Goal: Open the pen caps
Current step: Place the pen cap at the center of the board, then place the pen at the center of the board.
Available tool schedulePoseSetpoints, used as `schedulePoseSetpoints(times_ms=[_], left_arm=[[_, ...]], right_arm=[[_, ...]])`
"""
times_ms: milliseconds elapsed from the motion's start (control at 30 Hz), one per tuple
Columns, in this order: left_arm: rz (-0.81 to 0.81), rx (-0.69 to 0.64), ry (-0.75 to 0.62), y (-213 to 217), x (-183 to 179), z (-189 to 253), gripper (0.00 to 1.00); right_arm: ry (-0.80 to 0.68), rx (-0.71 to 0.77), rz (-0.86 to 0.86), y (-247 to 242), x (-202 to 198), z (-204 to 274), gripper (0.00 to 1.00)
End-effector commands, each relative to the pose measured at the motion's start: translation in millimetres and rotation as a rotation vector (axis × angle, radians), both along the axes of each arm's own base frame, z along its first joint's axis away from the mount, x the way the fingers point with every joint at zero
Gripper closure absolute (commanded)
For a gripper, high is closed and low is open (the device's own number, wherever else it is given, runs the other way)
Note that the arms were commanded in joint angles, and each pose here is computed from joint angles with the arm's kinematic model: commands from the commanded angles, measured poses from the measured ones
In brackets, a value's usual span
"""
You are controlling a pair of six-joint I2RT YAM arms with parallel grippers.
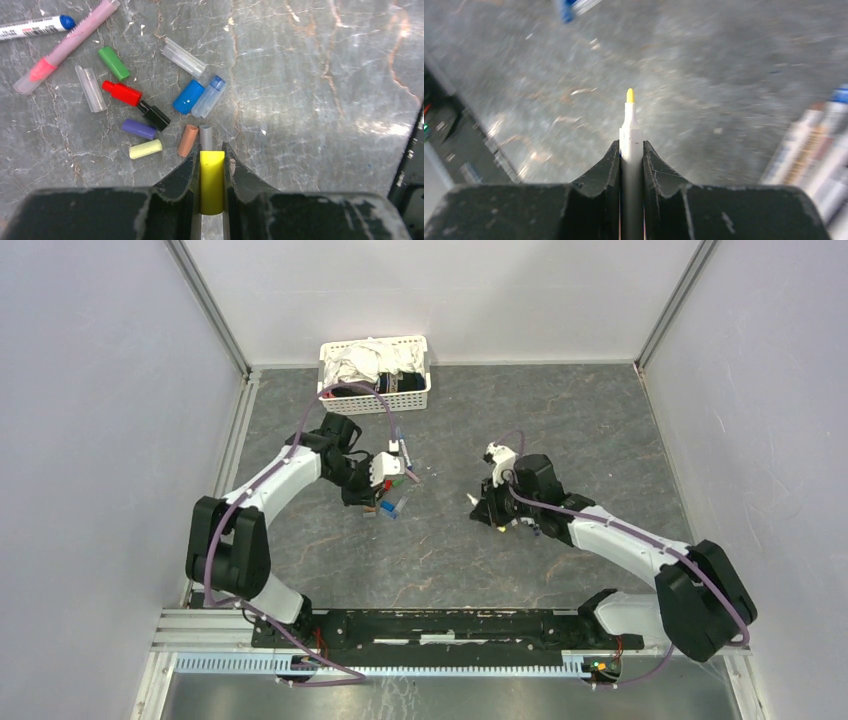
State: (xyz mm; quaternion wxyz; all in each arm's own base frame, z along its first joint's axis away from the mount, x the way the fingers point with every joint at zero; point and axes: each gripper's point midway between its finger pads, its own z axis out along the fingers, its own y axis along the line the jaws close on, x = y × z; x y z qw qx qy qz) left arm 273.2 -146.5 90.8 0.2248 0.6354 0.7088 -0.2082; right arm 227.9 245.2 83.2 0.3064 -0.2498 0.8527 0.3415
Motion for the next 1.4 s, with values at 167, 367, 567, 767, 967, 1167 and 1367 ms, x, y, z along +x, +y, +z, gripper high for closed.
schedulePoseSetpoints(times_ms=[167,367,567,767,967,1167,1367], left_arm=[[0.164,-0.002,-0.108,-8,50,-30,0.75],[0.171,-0.012,-0.085,-14,46,-28,0.49],[0.216,-0.072,-0.116,-20,49,28,0.02],[0.354,-0.06,-0.175,-10,68,98,0.0],[0.534,-0.073,-0.355,16,89,154,0.0],[0.659,-0.109,-0.462,37,90,172,0.0],[0.624,-0.114,-0.431,32,84,172,0.0]], right_arm=[[-0.192,-0.243,-0.443,-77,71,-2,1.0],[-0.189,-0.298,-0.518,-90,84,-22,1.0],[-0.206,-0.355,-0.563,-103,89,-33,1.0],[-0.225,-0.385,-0.599,-115,98,-36,0.89],[-0.2,-0.402,-0.593,-116,98,-44,0.76],[-0.2,-0.401,-0.596,-118,95,-43,0.73],[-0.2,-0.393,-0.592,-119,90,-39,0.73]])
